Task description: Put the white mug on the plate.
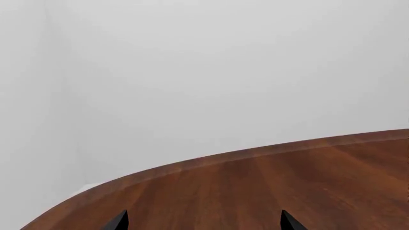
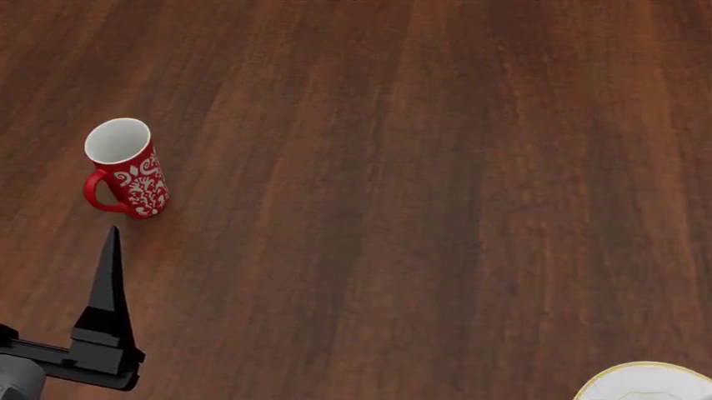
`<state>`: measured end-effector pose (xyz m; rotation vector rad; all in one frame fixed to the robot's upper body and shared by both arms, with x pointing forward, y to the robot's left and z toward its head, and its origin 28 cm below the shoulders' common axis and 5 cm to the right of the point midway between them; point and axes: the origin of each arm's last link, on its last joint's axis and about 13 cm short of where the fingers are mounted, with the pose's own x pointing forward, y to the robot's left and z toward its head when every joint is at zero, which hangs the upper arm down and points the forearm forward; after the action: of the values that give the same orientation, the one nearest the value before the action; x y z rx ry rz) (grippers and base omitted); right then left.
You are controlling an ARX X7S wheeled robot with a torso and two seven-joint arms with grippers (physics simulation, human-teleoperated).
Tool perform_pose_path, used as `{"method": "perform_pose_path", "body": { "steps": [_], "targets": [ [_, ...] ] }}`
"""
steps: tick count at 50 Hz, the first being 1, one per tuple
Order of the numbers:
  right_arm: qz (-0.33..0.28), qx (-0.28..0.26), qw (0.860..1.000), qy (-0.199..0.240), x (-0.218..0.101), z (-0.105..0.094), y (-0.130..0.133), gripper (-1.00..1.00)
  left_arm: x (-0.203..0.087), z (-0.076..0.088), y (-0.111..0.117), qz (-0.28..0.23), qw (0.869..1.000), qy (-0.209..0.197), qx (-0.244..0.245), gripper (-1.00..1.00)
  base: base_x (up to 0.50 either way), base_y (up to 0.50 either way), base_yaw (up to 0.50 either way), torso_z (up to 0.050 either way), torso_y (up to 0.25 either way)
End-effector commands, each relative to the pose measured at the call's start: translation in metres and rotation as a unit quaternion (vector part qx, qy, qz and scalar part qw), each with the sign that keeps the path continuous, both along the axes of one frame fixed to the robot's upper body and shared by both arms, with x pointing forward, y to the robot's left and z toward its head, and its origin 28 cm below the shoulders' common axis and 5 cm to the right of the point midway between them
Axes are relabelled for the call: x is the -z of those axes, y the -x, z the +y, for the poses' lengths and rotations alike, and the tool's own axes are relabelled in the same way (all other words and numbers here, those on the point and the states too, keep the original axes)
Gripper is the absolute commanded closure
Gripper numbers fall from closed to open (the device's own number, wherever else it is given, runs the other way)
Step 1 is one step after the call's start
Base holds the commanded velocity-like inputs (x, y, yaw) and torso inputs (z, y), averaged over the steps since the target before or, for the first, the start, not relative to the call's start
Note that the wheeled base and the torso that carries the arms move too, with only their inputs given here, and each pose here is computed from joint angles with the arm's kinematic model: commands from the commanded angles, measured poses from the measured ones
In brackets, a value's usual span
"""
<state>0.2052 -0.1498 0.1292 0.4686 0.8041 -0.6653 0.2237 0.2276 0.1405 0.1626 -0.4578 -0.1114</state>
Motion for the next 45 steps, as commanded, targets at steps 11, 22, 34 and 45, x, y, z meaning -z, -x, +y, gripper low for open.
{"method": "perform_pose_path", "body": {
  "steps": [11, 22, 34, 45],
  "targets": [
    [0.008, -0.008, 1.0, -0.005, 0.009, 0.002, -0.003, 1.0, 0.001, 0.001, 0.0, 0.002, 1.0, 0.0, -0.002, -1.0, 0.0, 0.0, 0.0, 0.0, 0.0],
    [0.01, -0.006, 1.0, -0.01, 0.012, 0.001, -0.001, 1.0, 0.001, 0.001, 0.001, 0.001, 1.0, 0.0, -0.002, -1.0, 0.0, 0.0, 0.0, 0.0, 0.0],
    [0.008, 0.002, 1.0, -0.024, 0.013, -0.001, 0.003, -1.0, 0.001, 0.0, 0.002, 0.002, 1.0, 0.0, -0.001, -1.0, 0.0, 0.0, 0.0, 0.0, 0.0],
    [0.007, 0.003, 1.0, -0.024, 0.011, 0.0, 0.009, -1.0, 0.0, 0.0, 0.004, 0.0, 1.0, 0.002, -0.001, -1.0, 0.0, 0.0, 0.0, 0.0, 0.0]
  ]
}}
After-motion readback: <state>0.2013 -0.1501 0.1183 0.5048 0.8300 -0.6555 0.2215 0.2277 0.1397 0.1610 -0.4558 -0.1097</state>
